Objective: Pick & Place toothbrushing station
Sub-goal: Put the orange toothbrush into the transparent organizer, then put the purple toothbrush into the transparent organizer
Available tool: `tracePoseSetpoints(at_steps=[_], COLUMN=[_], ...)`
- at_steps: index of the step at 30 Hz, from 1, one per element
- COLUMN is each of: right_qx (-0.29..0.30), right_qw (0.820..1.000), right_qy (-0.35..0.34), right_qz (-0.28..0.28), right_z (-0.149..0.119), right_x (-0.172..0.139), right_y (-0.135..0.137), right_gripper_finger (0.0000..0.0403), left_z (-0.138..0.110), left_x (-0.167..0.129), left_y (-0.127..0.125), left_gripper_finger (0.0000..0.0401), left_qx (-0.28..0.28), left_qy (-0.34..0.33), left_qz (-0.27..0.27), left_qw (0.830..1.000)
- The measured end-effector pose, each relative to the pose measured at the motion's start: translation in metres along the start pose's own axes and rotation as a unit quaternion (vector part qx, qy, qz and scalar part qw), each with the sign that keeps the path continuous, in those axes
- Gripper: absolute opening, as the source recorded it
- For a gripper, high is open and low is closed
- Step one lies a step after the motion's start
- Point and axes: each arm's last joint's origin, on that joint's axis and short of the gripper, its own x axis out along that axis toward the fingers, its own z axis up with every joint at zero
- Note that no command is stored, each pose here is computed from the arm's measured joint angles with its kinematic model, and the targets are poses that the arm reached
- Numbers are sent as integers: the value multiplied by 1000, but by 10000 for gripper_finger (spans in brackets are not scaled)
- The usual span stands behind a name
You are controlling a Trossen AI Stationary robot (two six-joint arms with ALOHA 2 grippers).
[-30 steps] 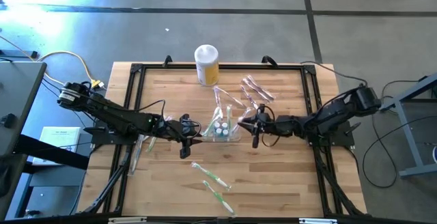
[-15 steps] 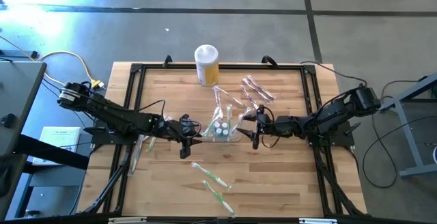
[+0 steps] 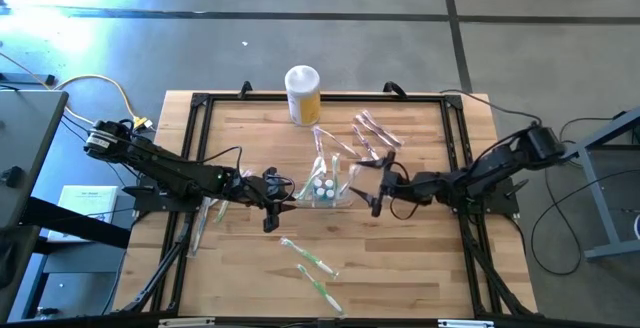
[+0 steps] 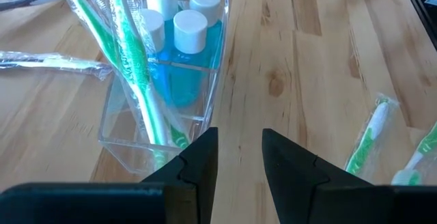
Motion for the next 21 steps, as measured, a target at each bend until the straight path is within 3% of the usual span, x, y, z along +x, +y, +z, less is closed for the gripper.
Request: tracePoseSetpoints(at_steps=[6, 13, 17, 21], right_qx=[-26, -27, -34, -36], right_qw=[999, 999, 999, 999], right_qy=[-32, -47, -35, -31], right_qz=[-25, -2, 8, 20], right_z=[21, 36, 35, 34], right_x=[-15, -36, -43, -48], right_y=[3, 17, 26, 32], right_gripper_finger=[341, 341, 341, 341], left_z=[-2, 9, 15, 7], left_x=[0, -9, -20, -37], left_y=[0, -3, -2, 6], left_gripper_finger=[110, 110, 110, 110], left_qx=[-30, -83, -142, -195], left_qy=[11, 116, 176, 253], left_qz=[-6, 33, 92, 200], left_qw=[999, 989, 970, 926])
